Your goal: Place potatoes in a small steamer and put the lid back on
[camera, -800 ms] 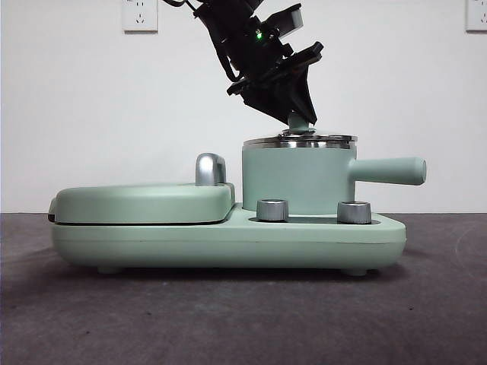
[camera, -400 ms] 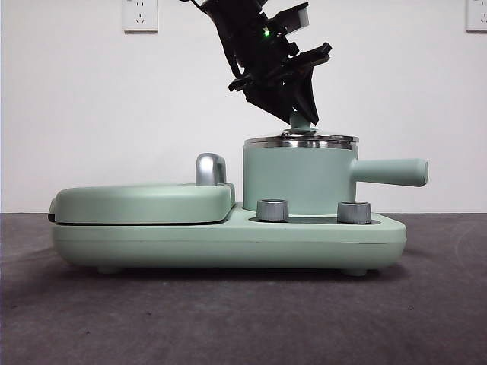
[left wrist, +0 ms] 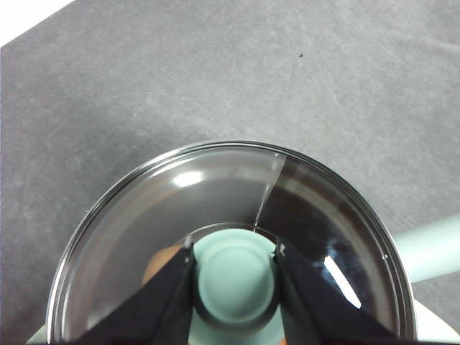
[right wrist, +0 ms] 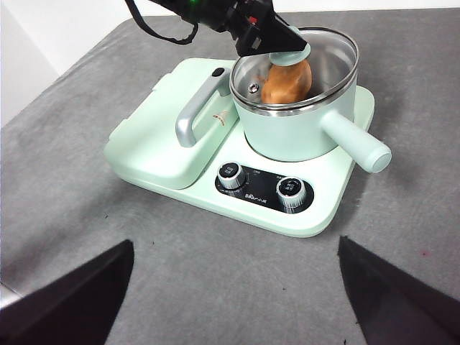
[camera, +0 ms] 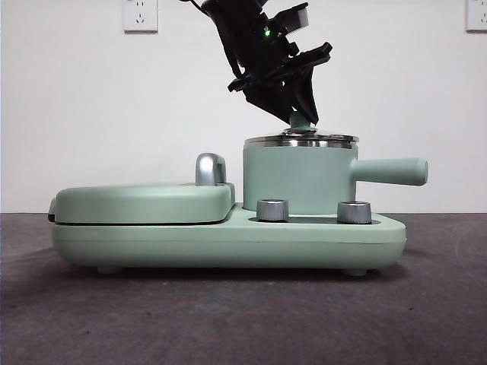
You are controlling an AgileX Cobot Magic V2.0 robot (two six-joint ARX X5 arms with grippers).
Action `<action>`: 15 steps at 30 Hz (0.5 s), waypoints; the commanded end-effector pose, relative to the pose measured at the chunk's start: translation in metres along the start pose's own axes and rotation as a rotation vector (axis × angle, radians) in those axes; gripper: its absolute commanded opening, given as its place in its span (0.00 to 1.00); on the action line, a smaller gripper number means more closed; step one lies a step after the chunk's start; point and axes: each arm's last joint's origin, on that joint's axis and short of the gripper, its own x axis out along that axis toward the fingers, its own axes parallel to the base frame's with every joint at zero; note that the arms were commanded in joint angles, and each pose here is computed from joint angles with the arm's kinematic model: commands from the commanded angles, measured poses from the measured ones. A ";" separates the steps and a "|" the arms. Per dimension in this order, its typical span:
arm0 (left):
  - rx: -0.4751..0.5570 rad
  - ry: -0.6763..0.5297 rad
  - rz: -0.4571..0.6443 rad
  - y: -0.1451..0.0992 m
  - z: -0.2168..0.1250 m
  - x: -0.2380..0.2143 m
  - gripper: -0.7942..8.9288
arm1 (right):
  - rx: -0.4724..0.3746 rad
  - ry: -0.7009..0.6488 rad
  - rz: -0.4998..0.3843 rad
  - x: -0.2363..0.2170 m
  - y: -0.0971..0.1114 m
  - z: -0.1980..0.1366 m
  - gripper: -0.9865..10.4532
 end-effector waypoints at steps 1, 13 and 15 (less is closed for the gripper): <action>0.000 -0.070 0.019 -0.003 0.014 -0.010 0.10 | 0.008 -0.015 0.007 -0.001 0.001 0.002 0.48; -0.036 -0.023 0.015 -0.004 0.010 -0.012 0.10 | 0.008 -0.018 0.000 -0.001 0.001 0.002 0.48; -0.037 -0.007 0.012 -0.005 0.009 -0.012 0.10 | 0.009 -0.022 -0.011 -0.001 0.001 0.002 0.48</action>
